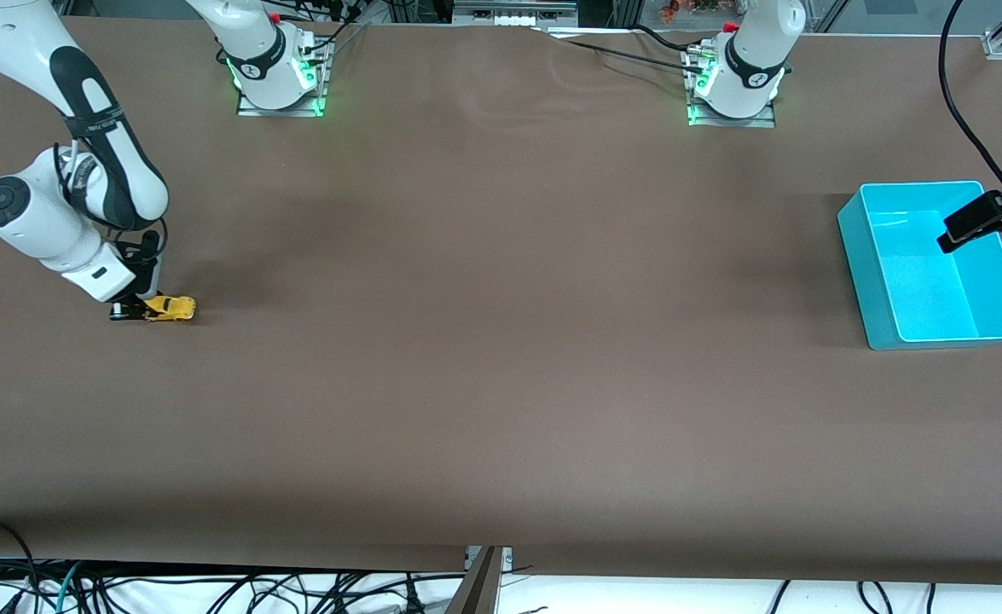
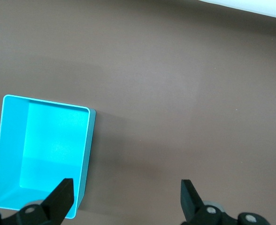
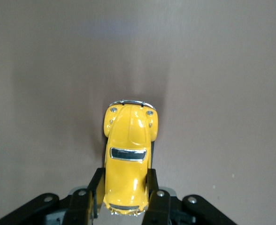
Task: Wind and store yellow beetle car
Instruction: 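Drag the car backward along the table with the right gripper, then release the car and raise the right gripper back to rest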
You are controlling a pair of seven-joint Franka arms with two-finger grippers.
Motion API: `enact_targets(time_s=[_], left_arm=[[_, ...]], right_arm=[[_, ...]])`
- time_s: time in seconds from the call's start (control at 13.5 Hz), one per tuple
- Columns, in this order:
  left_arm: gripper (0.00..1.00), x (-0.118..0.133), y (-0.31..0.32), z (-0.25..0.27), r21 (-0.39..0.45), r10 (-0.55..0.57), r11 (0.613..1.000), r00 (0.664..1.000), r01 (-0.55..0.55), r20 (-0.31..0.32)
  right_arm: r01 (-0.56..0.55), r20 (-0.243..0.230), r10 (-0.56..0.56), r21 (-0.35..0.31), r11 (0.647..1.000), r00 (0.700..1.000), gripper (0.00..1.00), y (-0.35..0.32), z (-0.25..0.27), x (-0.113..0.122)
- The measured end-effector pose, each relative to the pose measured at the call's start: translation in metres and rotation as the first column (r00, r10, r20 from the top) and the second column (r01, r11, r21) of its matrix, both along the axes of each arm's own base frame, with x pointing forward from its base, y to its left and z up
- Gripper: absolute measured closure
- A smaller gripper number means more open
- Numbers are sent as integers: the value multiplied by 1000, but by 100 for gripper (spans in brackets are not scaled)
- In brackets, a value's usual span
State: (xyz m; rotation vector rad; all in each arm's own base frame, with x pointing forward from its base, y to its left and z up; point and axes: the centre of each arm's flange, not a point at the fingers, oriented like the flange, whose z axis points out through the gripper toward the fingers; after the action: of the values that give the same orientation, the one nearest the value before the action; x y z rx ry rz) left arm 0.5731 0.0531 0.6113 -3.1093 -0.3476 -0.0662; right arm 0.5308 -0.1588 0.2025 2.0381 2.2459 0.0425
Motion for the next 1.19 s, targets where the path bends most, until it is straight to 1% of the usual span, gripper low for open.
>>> enact_targets(time_s=[0.22,0.3,0.37,0.45,0.52,0.67,0.82,1.04,1.19], left_arm=[[0,0,0,-1,0,0,1000,1000,0,-1],[0,0,0,-1,0,0,1000,1000,0,-1],[0,0,0,-1,0,0,1000,1000,0,-1],[0,0,0,-1,0,0,1000,1000,0,-1],[0,0,0,-1,0,0,1000,1000,0,-1],[0,0,0,-1,0,1,1000,1000,-1,-2],[0,1,0,-1,0,1,1000,1000,-1,-2],[0,1,0,-1,0,1,1000,1000,-1,-2],[0,1,0,-1,0,1,1000,1000,-1,-2]], right_arm=[[2,3,-2,-3,1000,1000,60,-12,0,0],[1,-1,-1,-2,1000,1000,55,-12,-4,1],[-1,-7,1,1,1000,1000,55,-11,-4,4],[-7,-19,7,8,1000,1000,49,-8,-2,9],[-18,-36,19,18,1000,999,41,-4,2,21],[-15,-74,18,40,999,997,22,-1,22,48],[8,-82,-4,45,999,997,1,-5,47,68],[17,-85,-13,47,999,996,0,-8,66,80],[54,-85,-49,52,997,995,0,-5,76,83]])
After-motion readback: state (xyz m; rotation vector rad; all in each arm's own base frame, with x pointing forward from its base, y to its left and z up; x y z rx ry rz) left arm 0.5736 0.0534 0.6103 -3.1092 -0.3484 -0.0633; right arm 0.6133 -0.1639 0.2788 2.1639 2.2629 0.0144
